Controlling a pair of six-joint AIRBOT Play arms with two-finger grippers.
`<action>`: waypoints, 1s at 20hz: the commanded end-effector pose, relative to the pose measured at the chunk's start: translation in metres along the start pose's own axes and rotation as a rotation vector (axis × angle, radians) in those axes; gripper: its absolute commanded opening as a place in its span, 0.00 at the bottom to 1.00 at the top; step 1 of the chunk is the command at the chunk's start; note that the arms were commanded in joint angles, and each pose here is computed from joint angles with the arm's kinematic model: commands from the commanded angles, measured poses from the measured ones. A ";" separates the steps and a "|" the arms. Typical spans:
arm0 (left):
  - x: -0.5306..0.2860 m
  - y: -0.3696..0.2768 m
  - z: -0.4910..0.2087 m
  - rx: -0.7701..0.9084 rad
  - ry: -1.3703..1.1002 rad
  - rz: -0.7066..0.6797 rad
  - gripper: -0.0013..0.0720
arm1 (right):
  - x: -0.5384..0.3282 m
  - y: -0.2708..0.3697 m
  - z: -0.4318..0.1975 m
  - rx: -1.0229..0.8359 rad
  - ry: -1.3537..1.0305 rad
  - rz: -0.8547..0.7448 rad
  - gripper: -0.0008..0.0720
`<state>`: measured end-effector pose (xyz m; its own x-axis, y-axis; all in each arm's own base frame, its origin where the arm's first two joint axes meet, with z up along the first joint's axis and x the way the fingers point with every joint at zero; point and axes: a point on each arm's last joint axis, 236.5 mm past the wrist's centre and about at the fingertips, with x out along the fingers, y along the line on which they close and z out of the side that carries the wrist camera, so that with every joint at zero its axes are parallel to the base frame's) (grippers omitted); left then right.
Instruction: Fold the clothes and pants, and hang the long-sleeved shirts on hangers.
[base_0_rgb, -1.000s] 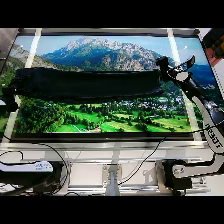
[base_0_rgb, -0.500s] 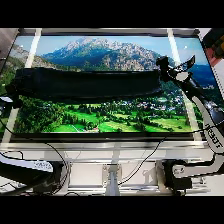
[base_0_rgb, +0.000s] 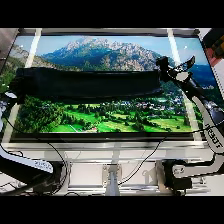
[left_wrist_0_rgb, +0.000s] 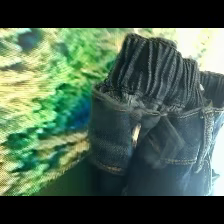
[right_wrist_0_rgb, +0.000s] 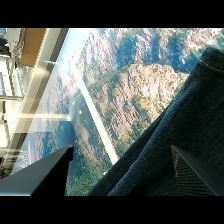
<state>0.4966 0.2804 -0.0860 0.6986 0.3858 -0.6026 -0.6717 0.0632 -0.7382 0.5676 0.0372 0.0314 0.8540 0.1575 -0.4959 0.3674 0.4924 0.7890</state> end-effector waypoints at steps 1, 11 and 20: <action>0.003 -0.005 -0.006 0.011 0.007 -0.008 0.07 | 0.000 -0.001 -0.005 0.000 0.023 -0.005 0.95; -0.109 -0.164 0.011 0.791 -0.184 -0.300 0.07 | -0.042 0.065 -0.058 -0.395 0.286 0.112 0.05; -0.248 -0.247 -0.053 0.926 -0.144 -0.526 0.07 | -0.059 0.196 -0.216 -0.591 0.301 0.411 0.05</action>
<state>0.5134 0.1536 0.2096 0.9458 0.2678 -0.1839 -0.3186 0.8752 -0.3639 0.5231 0.2534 0.1323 0.7195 0.5678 -0.3999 -0.2204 0.7328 0.6438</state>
